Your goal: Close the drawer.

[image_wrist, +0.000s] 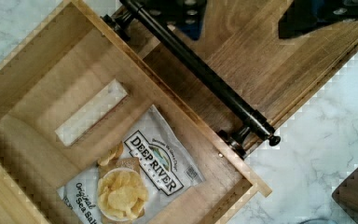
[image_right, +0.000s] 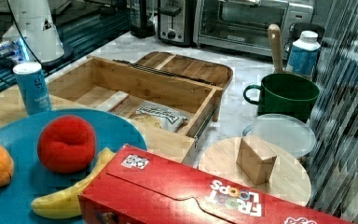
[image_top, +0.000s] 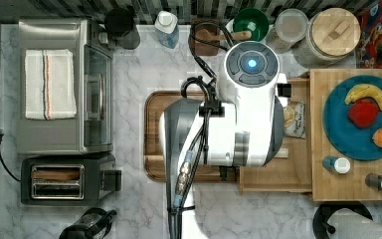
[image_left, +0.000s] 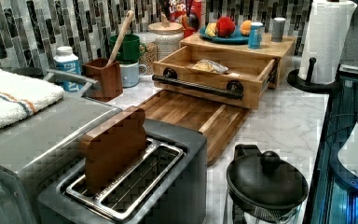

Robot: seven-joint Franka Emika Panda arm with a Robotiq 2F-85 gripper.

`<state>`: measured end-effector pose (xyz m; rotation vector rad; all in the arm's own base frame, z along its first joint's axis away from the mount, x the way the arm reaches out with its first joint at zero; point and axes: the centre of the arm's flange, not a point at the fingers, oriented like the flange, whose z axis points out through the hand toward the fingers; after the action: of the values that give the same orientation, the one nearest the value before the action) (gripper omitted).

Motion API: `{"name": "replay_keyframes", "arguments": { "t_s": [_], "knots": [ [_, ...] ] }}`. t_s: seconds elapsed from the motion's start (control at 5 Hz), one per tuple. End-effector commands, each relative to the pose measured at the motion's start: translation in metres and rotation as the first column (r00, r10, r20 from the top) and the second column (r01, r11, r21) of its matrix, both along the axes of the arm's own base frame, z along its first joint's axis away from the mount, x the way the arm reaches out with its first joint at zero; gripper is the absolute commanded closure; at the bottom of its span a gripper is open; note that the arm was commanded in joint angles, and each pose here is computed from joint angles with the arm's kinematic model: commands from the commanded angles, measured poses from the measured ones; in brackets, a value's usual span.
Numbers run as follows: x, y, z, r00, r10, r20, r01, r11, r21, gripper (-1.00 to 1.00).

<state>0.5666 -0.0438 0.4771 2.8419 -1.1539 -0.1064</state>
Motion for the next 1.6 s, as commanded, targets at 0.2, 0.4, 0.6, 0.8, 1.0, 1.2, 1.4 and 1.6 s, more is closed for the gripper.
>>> {"name": "replay_keyframes", "arguments": {
  "t_s": [0.2,0.4,0.6,0.8,1.0,1.2,1.4,1.6],
  "knots": [
    [0.001,0.000,-0.004,1.000,0.013,-0.007,-0.013,1.000,0.000,1.00],
    [-0.015,-0.005,-0.017,0.995,0.089,0.035,-0.090,0.995,0.032,-1.00],
    [-0.017,0.014,-0.025,0.991,0.131,0.020,-0.132,0.986,0.102,-1.00],
    [-0.024,0.043,-0.035,0.978,0.205,0.021,-0.206,0.971,0.118,-1.00],
    [-0.036,0.074,-0.048,0.957,0.290,0.029,-0.291,0.952,0.091,-1.00],
    [-0.049,0.102,-0.056,0.925,0.378,0.037,-0.380,0.921,0.092,-1.00],
    [-0.057,0.120,-0.068,0.900,0.432,0.047,-0.435,0.895,0.095,1.00],
    [-0.063,0.129,-0.081,0.873,0.485,0.051,-0.487,0.867,0.103,1.00]
  ]
}}
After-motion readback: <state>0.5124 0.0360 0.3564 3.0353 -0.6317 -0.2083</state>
